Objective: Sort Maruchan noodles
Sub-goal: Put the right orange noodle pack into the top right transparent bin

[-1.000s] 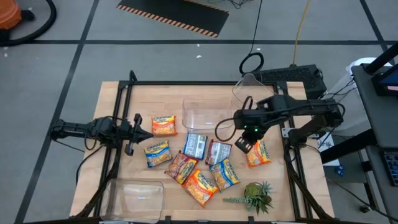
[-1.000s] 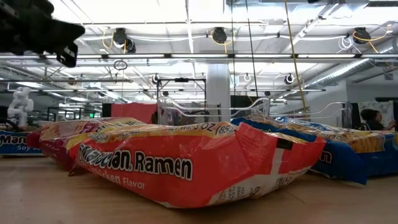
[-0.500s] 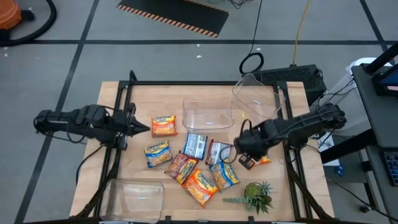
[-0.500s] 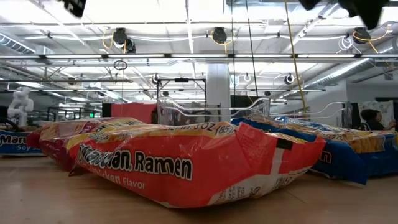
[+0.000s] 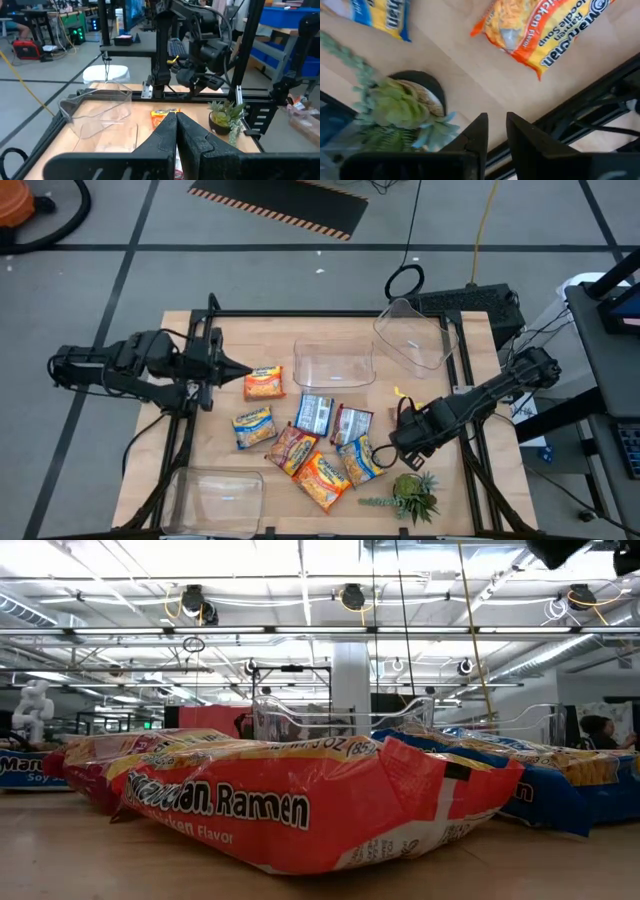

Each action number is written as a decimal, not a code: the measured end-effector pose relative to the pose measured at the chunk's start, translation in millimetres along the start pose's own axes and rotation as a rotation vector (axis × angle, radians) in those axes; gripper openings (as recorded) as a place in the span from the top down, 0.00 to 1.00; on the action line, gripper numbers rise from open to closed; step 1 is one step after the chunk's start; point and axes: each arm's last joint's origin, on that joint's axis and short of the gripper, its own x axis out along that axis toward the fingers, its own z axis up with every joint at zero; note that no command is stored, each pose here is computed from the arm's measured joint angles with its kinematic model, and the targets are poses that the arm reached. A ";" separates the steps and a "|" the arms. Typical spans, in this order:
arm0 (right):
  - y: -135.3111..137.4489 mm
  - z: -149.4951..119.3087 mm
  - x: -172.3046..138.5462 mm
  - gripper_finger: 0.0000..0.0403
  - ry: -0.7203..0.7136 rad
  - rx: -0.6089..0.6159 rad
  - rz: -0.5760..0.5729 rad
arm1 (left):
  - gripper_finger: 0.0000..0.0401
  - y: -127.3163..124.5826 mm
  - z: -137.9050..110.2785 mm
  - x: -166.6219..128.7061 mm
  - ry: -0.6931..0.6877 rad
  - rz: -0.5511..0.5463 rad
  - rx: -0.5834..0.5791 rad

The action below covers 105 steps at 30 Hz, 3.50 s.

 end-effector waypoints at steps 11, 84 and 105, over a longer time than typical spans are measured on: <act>-56.6 -11.4 51.5 0.65 0.093 0.020 -0.001 | 0.97 -4.3 -8.5 43.8 0.136 -0.016 -0.122; -22.2 6.5 3.4 1.00 -0.437 0.249 0.641 | 0.97 -2.8 -21.5 83.8 0.154 0.197 -0.190; -30.5 33.3 -86.9 1.00 -0.741 0.243 0.875 | 0.51 2.3 -20.0 84.9 0.157 0.109 -0.196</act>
